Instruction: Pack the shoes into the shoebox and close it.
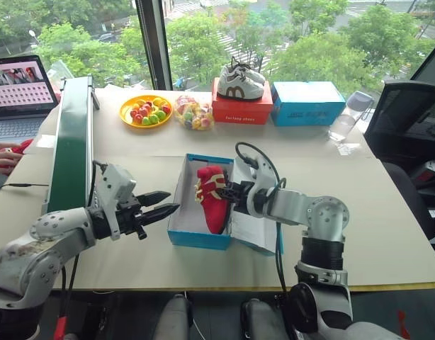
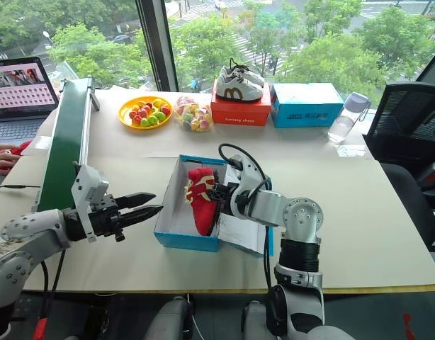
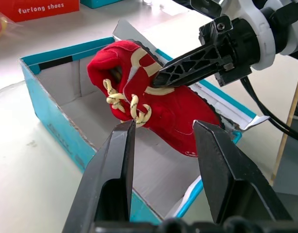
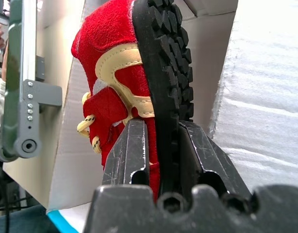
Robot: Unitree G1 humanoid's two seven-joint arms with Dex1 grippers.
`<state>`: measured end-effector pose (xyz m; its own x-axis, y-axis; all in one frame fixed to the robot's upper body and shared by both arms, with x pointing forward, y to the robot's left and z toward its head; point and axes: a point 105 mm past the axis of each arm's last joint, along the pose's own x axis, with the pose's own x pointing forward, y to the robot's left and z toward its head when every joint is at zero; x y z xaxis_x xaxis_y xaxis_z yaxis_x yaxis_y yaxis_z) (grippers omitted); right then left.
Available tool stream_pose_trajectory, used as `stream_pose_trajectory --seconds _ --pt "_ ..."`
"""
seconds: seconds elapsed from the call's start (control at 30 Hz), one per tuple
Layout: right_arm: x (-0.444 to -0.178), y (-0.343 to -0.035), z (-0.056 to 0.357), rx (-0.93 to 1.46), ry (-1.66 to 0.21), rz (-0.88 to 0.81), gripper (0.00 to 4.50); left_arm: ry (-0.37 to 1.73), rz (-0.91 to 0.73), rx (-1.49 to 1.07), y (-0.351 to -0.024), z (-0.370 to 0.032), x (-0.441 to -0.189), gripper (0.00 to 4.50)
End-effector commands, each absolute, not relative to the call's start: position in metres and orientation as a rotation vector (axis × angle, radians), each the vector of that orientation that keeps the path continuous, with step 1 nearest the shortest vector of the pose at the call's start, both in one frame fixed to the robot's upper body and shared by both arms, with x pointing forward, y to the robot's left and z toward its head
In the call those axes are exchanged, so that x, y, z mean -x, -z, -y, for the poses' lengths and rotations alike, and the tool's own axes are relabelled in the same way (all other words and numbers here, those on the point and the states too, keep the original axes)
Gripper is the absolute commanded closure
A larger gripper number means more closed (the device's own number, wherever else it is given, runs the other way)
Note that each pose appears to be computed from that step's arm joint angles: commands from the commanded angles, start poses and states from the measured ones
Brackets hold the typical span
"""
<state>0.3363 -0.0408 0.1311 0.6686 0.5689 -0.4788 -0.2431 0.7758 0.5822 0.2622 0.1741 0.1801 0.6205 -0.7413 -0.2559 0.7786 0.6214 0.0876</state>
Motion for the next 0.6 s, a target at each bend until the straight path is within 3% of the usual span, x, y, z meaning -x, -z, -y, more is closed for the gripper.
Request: stream_pose_trajectory --seconds 0.03,0.2,0.23,0.47,0.53,0.6 --pt "-0.334 -0.126 0.043 -0.481 -0.449 -0.709 3.81 0.875 -0.173 -0.255 -0.192 -0.182 -0.26 2.5" --pt "-0.337 -0.123 0.042 -0.465 -0.416 -0.702 3.81 0.878 -0.158 -0.264 -0.196 -0.18 -0.262 2.5" --pt "-0.338 -0.123 0.043 -0.456 -0.409 -0.696 3.04 0.88 -0.153 -0.265 -0.196 -0.179 -0.262 2.47" --pt "-0.343 -0.135 0.04 -0.346 -0.425 -0.608 0.84 0.865 -0.116 -0.26 -0.201 -0.176 -0.267 2.47" --pt "-0.347 -0.143 0.04 -0.307 -0.427 -0.558 0.04 0.841 -0.105 -0.251 -0.202 -0.179 -0.271 2.47" --pt "-0.348 -0.156 0.036 -0.288 -0.458 -0.503 0.01 0.811 -0.09 -0.24 -0.203 -0.181 -0.275 2.47"
